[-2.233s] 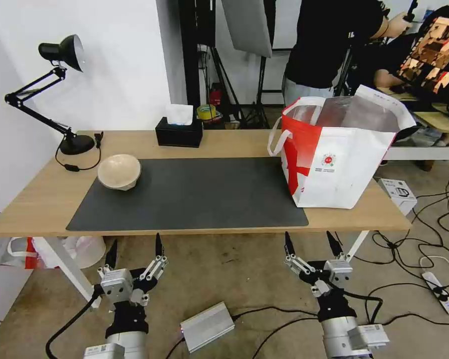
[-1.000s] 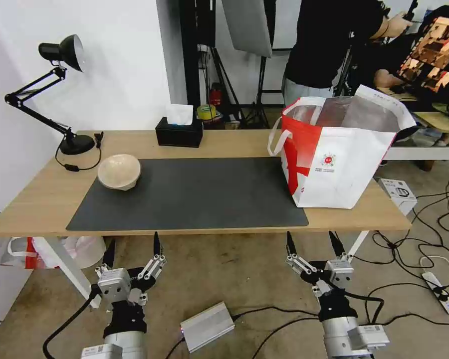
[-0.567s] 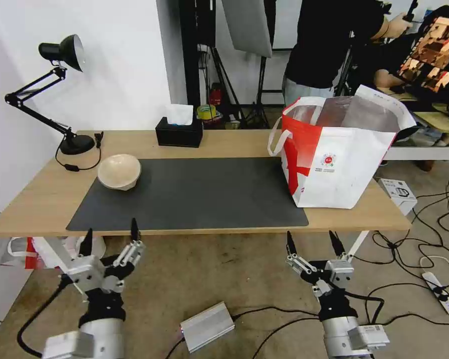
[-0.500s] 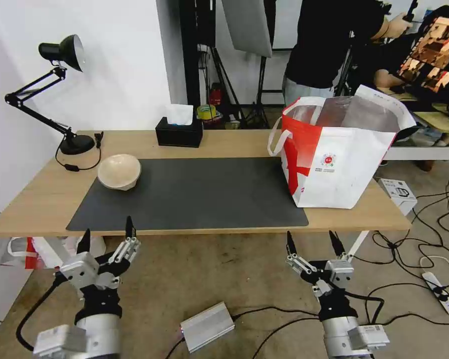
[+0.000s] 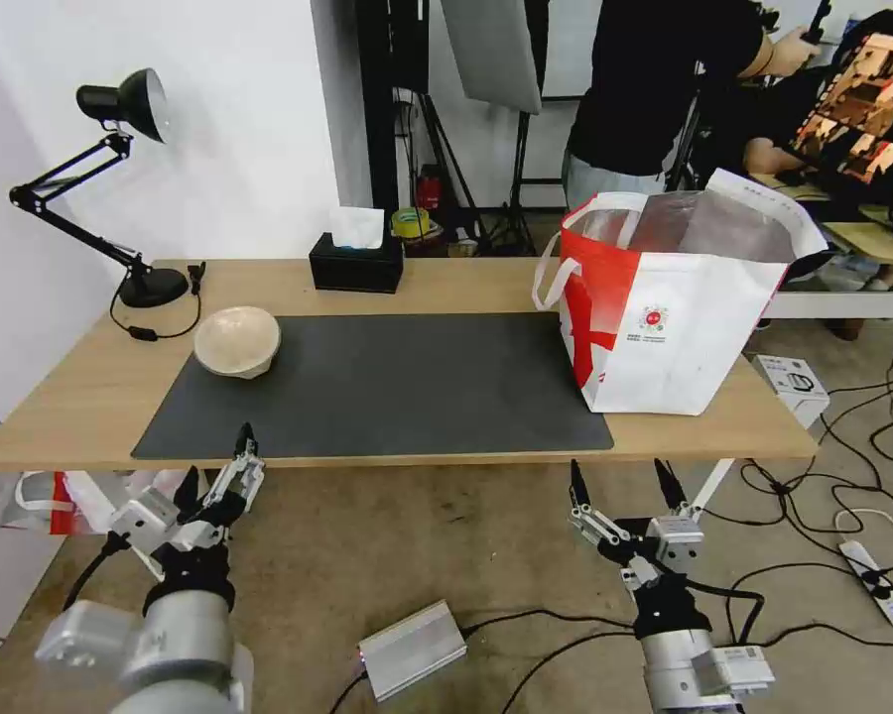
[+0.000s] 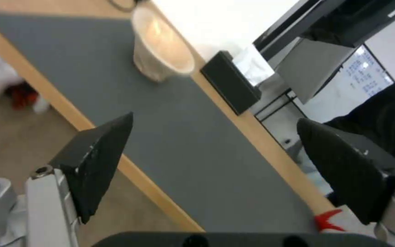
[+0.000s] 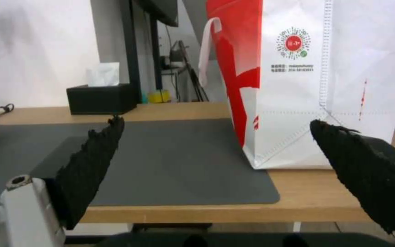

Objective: Pick up the trash from the table and place it into the takeout bag.

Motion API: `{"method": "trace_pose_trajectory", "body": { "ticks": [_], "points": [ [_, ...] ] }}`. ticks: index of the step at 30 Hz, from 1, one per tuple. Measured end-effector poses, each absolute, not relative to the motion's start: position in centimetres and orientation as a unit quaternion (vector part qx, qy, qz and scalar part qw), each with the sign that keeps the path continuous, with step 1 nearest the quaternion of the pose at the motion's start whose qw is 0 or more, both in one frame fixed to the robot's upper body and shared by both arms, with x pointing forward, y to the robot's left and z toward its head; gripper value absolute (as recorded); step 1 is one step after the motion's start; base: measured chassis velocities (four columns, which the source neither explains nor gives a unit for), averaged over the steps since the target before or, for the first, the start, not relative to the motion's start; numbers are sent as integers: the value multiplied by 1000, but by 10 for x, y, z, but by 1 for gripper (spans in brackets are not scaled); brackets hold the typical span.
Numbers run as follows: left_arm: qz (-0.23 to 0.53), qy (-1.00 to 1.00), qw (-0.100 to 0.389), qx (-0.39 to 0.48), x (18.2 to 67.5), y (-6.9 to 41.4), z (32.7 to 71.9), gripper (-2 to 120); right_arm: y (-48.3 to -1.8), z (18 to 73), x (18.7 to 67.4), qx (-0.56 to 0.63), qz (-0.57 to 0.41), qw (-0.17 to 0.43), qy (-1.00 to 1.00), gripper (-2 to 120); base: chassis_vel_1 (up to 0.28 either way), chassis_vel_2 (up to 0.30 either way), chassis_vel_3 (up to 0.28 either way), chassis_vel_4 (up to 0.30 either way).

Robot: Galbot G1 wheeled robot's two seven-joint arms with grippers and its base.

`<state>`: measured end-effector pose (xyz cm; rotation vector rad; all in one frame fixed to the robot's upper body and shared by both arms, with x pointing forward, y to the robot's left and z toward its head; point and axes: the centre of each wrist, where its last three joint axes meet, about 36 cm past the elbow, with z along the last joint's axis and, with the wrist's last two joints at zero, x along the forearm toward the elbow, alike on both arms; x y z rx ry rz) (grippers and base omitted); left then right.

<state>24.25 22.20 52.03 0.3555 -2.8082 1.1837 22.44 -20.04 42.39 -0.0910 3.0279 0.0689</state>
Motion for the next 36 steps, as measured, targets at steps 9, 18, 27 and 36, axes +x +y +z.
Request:
{"method": "trace_pose_trajectory", "body": {
  "ticks": [9, 18, 27, 36],
  "points": [
    [445, -886, 45, 123, 250, 239, 528, 100, -200, 424, 224, -30, 23, 56, 998, 100, 0, 0, 0, 0],
    [470, -871, 40, 135, 256, 256, 538, 100, -200, 424, 224, -30, 23, 56, 998, 100, 0, 0, 0, 0],
    [456, -878, 28, 143, 264, 269, 549, 100, -200, 424, 224, -30, 23, 56, 998, 100, 0, 0, 0, 0],
    [449, -880, 38, 149, 284, 283, 545, 100, -200, 424, 224, -30, 23, 56, 998, 100, 0, 0, 0, 0]
  ]
}}
